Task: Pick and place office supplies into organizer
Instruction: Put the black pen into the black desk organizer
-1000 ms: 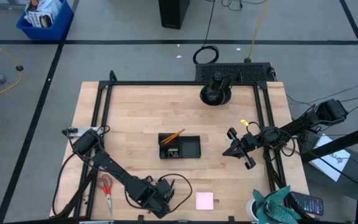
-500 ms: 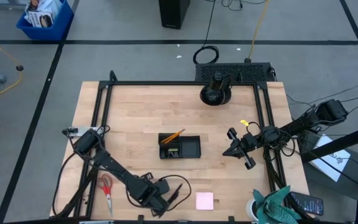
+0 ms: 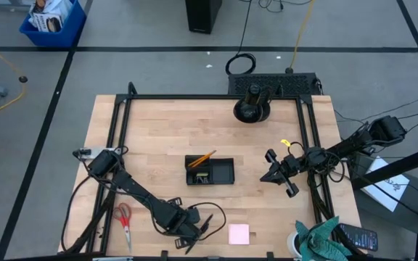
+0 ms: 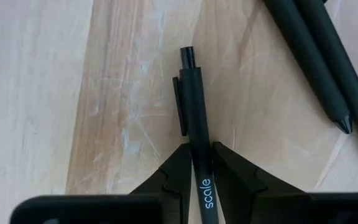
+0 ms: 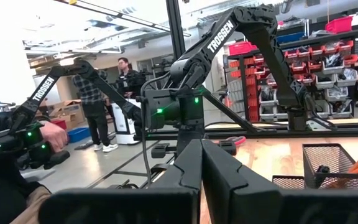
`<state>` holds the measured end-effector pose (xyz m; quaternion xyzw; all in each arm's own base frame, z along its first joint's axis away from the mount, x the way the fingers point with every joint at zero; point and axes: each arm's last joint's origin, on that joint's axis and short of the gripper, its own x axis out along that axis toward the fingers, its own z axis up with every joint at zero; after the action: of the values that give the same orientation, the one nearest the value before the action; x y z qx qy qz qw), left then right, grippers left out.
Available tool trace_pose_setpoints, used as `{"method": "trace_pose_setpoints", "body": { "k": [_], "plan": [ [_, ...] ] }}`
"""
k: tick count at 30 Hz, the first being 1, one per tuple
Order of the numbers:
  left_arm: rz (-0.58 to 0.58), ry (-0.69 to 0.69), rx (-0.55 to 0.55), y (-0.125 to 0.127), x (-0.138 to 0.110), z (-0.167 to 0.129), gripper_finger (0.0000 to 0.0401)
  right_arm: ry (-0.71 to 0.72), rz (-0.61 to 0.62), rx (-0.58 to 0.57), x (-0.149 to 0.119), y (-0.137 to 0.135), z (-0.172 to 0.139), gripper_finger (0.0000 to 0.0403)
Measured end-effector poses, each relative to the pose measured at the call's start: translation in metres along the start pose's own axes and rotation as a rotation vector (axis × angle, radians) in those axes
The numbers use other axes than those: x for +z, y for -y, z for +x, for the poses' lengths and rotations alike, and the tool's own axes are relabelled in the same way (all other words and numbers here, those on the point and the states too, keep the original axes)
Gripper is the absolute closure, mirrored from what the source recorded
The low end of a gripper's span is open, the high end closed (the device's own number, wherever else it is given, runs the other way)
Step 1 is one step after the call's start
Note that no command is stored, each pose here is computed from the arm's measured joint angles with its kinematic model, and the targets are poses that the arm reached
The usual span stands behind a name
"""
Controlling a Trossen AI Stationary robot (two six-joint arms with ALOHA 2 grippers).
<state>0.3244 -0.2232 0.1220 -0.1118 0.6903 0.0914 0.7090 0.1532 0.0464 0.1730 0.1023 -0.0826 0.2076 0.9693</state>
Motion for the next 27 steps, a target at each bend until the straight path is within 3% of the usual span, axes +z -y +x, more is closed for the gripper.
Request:
{"method": "trace_pose_setpoints", "body": {
  "k": [7, 12, 17, 23, 27],
  "plan": [
    [-0.002, 0.024, -0.023, 0.003, 0.001, 0.0, 0.0389, 0.0, 0.001, 0.001, 0.0, 0.0, 0.0, 0.0403],
    [0.03, 0.046, -0.009, 0.004, 0.0, 0.0, 0.0375, 0.0, 0.002, 0.002, 0.0, 0.0, 0.0, 0.0403],
    [0.095, 0.112, 0.028, 0.005, -0.003, -0.005, 0.0386, 0.0, 0.002, 0.002, 0.0, 0.0, 0.0, 0.0403],
    [0.146, 0.255, 0.148, -0.005, -0.001, -0.025, 0.0382, 0.005, 0.001, 0.003, 0.0, 0.0, 0.0, 0.0403],
    [0.132, 0.353, 0.204, -0.017, 0.002, -0.057, 0.0378, 0.005, 0.001, 0.002, 0.001, 0.0, 0.0, 0.0403]
  ]
}}
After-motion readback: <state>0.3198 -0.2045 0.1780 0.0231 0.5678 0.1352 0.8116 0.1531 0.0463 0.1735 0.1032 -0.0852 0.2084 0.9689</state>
